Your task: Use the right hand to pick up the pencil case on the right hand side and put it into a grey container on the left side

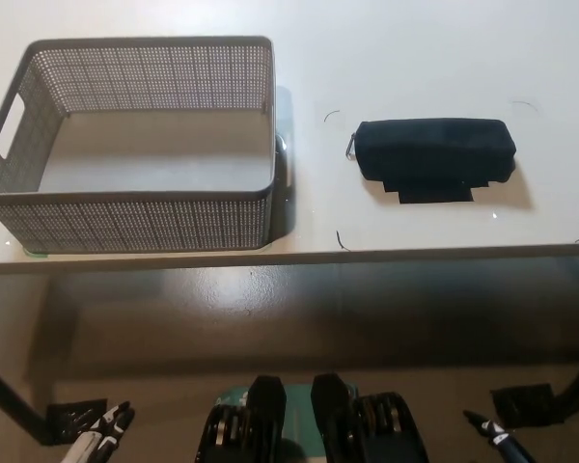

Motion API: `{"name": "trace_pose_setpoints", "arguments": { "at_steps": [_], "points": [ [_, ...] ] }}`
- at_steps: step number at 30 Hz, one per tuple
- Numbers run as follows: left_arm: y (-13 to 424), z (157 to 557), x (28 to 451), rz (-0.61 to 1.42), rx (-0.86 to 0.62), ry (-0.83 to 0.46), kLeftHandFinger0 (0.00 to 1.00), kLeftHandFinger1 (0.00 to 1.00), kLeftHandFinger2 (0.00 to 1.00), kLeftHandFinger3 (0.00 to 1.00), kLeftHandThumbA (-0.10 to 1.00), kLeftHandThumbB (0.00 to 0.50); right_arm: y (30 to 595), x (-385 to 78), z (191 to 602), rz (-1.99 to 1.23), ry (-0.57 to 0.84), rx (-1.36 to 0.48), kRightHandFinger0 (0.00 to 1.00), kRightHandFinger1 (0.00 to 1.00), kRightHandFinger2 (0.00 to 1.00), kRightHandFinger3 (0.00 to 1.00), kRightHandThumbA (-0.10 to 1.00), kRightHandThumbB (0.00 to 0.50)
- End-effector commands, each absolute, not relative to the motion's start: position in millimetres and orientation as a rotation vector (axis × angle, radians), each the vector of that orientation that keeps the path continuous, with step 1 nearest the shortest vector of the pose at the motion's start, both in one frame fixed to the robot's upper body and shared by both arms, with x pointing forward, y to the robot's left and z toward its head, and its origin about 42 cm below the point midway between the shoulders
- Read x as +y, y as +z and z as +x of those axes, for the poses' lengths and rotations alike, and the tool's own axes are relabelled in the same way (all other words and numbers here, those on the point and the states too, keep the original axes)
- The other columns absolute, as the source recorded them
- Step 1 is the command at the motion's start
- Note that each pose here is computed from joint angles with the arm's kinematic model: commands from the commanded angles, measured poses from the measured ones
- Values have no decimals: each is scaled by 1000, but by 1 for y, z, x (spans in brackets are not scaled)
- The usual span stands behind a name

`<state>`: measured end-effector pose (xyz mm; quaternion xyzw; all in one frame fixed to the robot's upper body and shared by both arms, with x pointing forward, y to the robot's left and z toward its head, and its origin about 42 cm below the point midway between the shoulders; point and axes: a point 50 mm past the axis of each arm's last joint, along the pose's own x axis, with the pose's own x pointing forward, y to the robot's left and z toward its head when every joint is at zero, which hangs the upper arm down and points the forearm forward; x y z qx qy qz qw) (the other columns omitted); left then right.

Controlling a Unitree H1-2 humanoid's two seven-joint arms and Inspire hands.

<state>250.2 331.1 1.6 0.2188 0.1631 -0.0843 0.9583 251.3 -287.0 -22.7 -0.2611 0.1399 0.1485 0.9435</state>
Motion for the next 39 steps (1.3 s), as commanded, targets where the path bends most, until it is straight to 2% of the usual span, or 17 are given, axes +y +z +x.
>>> {"name": "trace_pose_setpoints", "arguments": {
  "at_steps": [1,3,10,14,17,21,22,23,24,26,29,34,39],
  "points": [
    [19,264,338,470,189,-199,1000,1000,1000,1000,1000,330,29,-306,253,-521,223,72,1000,1000,1000,1000,1000,371],
    [19,264,339,472,195,-198,1000,1000,1000,1000,1000,325,49,-309,247,-538,218,44,1000,1000,1000,1000,1000,392],
    [19,265,338,474,196,-197,1000,1000,1000,1000,1000,304,99,-314,230,-591,170,-72,1000,1000,1000,1000,1000,406],
    [20,265,338,485,200,-193,1000,1000,1000,1000,1000,302,120,-319,226,-620,143,-140,1000,1000,1000,1000,1000,395],
    [22,266,339,489,193,-201,1000,1000,1000,1000,1000,275,141,-324,226,-638,124,-210,1000,1000,1000,1000,1000,409],
    [24,264,340,499,201,-198,1000,1000,1000,1000,1000,291,163,-330,226,-664,97,-269,1000,1000,1000,1000,1000,418],
    [24,262,341,507,201,-197,1000,1000,1000,1000,1000,290,169,-332,227,-681,93,-289,1000,1000,1000,1000,1000,407],
    [24,262,342,511,203,-193,1000,1000,1000,1000,1000,292,173,-333,228,-685,84,-296,1000,1000,1000,1000,1000,427],
    [24,261,343,514,206,-192,1000,1000,1000,1000,1000,290,178,-334,230,-692,77,-303,1000,1000,1000,1000,1000,436],
    [25,260,344,502,208,-193,1000,1000,1000,1000,1000,293,193,-337,233,-704,66,-329,1000,1000,1000,1000,1000,423],
    [25,260,344,507,205,-196,1000,1000,1000,1000,1000,292,215,-341,244,-717,50,-406,1000,1000,1000,1000,1000,384],
    [23,260,344,497,218,-190,1000,1000,1000,1000,1000,301,252,-341,273,-772,52,-467,1000,1000,1000,1000,927,455],
    [23,257,347,490,226,-184,1000,1000,1000,1000,1000,301,289,-333,301,-869,53,-522,1000,1000,1000,1000,934,459]
  ]
}}
